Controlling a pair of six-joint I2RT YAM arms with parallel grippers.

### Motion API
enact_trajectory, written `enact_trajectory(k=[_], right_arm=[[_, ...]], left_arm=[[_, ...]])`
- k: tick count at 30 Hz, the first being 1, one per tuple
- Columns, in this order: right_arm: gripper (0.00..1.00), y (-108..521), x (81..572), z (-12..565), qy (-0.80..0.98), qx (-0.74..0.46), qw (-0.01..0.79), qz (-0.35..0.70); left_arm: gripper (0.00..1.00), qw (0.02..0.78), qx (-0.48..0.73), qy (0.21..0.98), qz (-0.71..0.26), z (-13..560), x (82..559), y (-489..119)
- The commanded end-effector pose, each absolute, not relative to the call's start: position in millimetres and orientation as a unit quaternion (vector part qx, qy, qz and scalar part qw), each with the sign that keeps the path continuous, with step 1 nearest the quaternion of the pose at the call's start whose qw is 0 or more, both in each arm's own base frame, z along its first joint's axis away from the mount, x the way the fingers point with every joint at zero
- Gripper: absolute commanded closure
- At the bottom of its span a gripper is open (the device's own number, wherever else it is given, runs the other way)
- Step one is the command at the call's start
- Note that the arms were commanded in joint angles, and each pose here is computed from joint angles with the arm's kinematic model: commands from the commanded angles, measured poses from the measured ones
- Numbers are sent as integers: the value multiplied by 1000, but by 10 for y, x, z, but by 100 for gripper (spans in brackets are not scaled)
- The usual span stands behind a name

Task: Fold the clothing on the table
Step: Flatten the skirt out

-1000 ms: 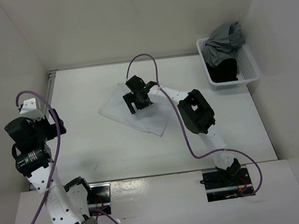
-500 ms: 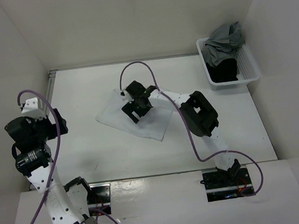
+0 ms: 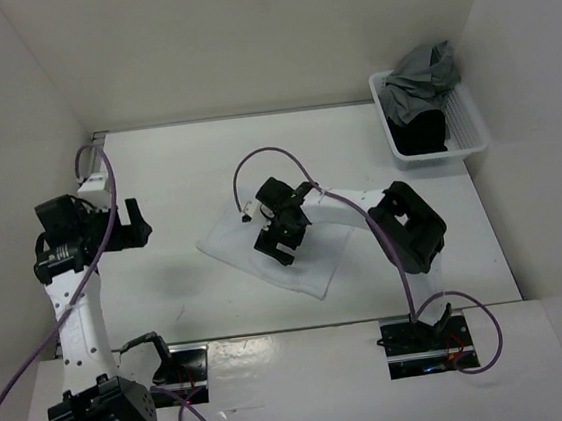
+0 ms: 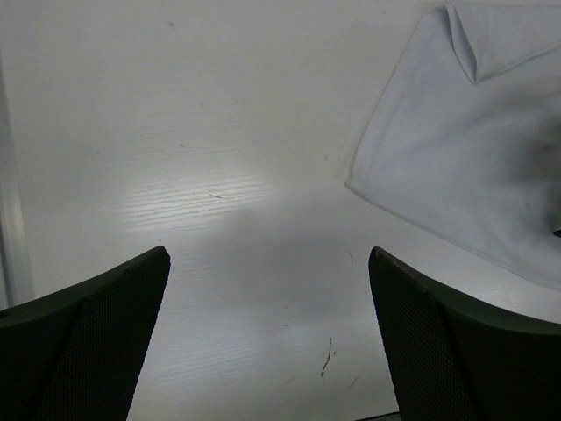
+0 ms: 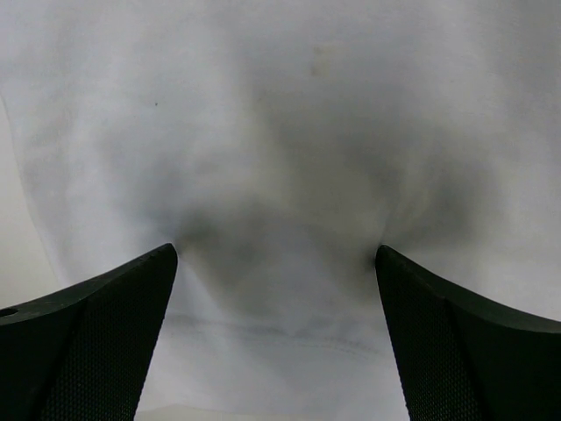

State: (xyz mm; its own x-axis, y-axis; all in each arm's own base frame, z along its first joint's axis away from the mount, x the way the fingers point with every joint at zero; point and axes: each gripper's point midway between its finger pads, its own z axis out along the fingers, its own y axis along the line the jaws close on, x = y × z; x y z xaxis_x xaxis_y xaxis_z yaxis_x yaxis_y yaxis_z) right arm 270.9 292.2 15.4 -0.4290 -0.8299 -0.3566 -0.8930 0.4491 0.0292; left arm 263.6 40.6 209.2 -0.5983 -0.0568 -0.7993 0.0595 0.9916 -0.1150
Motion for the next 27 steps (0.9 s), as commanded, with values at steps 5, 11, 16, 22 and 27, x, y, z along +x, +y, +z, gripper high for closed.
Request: enact_trajectory(k=[5, 11, 16, 22, 27], right_arm=[[2, 2758, 1955, -35, 789, -607, 70, 66], [1, 2697, 1887, -201, 761, -642, 94, -20], [1, 2718, 1931, -22, 757, -642, 122, -17], [1, 2793, 2217, 839, 772, -605, 182, 69], [1, 1674, 3220, 1736, 864, -388, 289, 138]], left_arm=[[0, 431, 76, 898, -40, 2137, 2813, 313], [0, 432, 80, 897, -53, 2130, 2843, 257], [0, 417, 129, 898, -48, 2044, 2841, 114], [0, 365, 211, 906, -30, 1790, 2890, -159], [0, 375, 242, 895, -23, 1774, 3087, -483]])
